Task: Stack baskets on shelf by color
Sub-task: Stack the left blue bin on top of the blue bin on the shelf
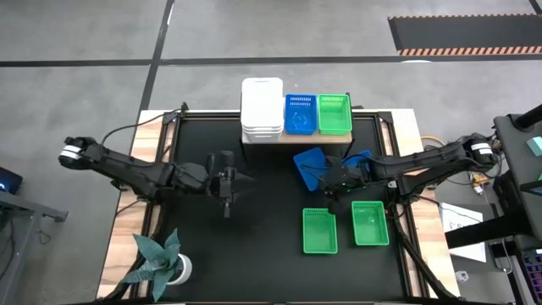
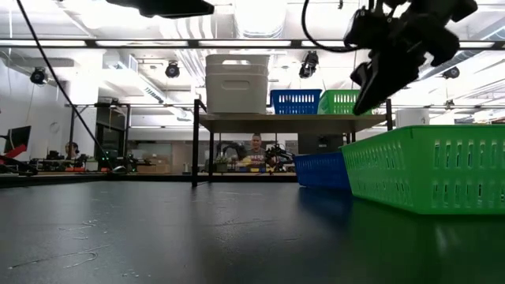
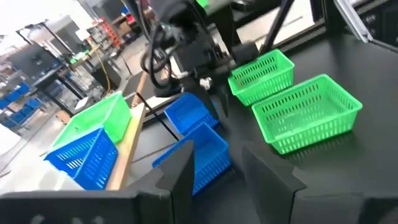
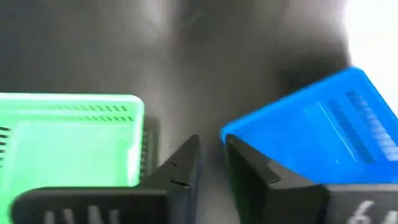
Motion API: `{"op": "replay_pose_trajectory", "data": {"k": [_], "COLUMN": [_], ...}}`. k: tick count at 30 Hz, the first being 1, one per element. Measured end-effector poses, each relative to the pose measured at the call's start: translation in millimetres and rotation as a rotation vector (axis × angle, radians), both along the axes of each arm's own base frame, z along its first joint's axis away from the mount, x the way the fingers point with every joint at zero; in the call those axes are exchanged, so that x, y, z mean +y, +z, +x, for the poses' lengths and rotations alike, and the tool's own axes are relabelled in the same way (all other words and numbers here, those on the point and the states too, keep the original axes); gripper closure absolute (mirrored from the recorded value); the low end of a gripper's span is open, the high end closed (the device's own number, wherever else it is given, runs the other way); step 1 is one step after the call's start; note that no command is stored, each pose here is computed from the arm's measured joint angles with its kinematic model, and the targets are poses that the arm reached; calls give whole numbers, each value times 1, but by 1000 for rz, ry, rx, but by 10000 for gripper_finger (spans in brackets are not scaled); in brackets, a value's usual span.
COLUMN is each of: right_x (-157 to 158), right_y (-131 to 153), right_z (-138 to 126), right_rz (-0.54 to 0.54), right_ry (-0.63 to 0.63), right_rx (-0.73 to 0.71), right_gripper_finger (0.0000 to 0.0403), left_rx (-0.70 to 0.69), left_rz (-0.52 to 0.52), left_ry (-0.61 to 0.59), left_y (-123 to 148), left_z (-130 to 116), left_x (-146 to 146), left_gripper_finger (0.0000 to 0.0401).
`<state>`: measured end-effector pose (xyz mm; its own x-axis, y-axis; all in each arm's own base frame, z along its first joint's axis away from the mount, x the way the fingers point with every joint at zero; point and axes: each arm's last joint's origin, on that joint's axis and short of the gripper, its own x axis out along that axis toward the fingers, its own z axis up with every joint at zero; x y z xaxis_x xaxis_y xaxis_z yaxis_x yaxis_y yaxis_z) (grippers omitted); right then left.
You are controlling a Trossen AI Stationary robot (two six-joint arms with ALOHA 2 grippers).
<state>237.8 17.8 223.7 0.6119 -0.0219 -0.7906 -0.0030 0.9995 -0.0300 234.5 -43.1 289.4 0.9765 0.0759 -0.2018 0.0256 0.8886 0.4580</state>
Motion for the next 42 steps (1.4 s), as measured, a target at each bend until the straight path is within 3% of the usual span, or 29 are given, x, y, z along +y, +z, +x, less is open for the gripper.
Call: {"op": "replay_pose_trajectory", "data": {"k": [8,16,26,36,42], "right_x": [-1,-3,-5,-5,-3], "right_y": [-21,-44,-60,-59,-48], "right_z": [9,17,24,25,23], "right_rz": [-59,-151,-159,-170,-140], "right_ry": [-7,-48,-53,-29,-67], "right_rx": [115,229,280,274,235], "right_gripper_finger": [254,236,276,387,393], "left_rx": [-31,-21,-21,-18,-18], "left_rz": [-5,-1,-1,-1,-1], "left_ry": [8,12,14,15,15], "left_y": [0,-2,-2,-3,-3], "left_z": [-8,-8,-8,-7,-7], "left_x": [2,2,2,2,2], "left_gripper_finger": [281,281,281,281,281]}}
